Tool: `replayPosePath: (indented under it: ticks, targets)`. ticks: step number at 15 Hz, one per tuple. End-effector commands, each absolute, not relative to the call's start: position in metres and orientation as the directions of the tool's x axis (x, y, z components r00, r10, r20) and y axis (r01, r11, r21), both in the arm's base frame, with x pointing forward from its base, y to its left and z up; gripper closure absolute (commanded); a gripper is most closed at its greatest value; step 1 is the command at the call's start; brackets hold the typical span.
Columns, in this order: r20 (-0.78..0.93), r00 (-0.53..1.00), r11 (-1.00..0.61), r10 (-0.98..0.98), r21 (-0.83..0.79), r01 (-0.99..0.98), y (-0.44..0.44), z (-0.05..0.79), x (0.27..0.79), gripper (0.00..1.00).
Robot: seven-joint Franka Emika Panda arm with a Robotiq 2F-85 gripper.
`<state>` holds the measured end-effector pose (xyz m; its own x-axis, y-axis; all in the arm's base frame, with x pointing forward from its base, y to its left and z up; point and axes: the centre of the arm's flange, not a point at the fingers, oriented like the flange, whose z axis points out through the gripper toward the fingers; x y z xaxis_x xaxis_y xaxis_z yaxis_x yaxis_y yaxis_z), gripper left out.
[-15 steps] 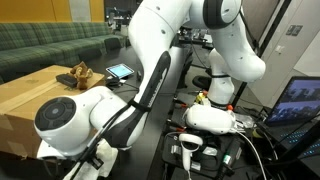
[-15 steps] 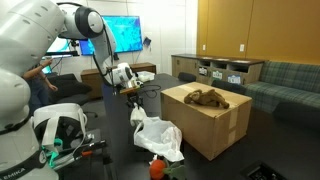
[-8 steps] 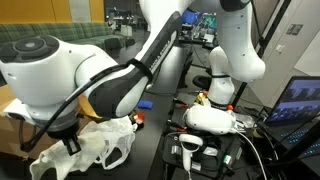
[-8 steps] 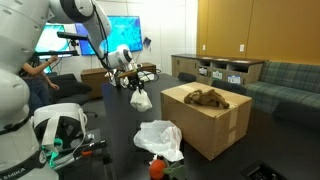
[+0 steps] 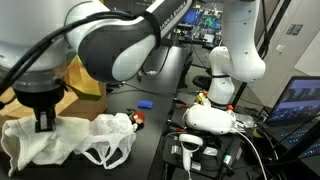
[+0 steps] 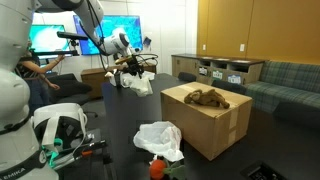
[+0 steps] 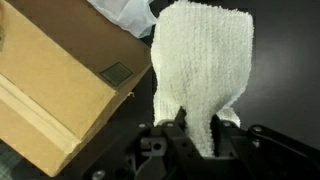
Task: Remove the blue object from the box and replace it with the brown toy, remove the orange plush toy and replace it with the gray duster, remove the white plastic from the box and replace it with the towel
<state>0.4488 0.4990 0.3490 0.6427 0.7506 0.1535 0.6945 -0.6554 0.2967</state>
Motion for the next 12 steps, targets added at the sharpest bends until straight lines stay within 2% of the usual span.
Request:
replayPosePath:
  ticks: [1, 5, 12]
  targets:
    - [0.220, 0.723, -0.752, 0.654, 0.295, 0.590, 0.474, 0.392, 0.481, 0.95]
    - [0.263, 0.808, -0.843, 0.527, 0.285, 0.457, 0.461, 0.414, 0.531, 0.95]
    - [0.273, 0.874, -0.909, 0.403, 0.233, 0.346, 0.439, 0.437, 0.611, 0.95]
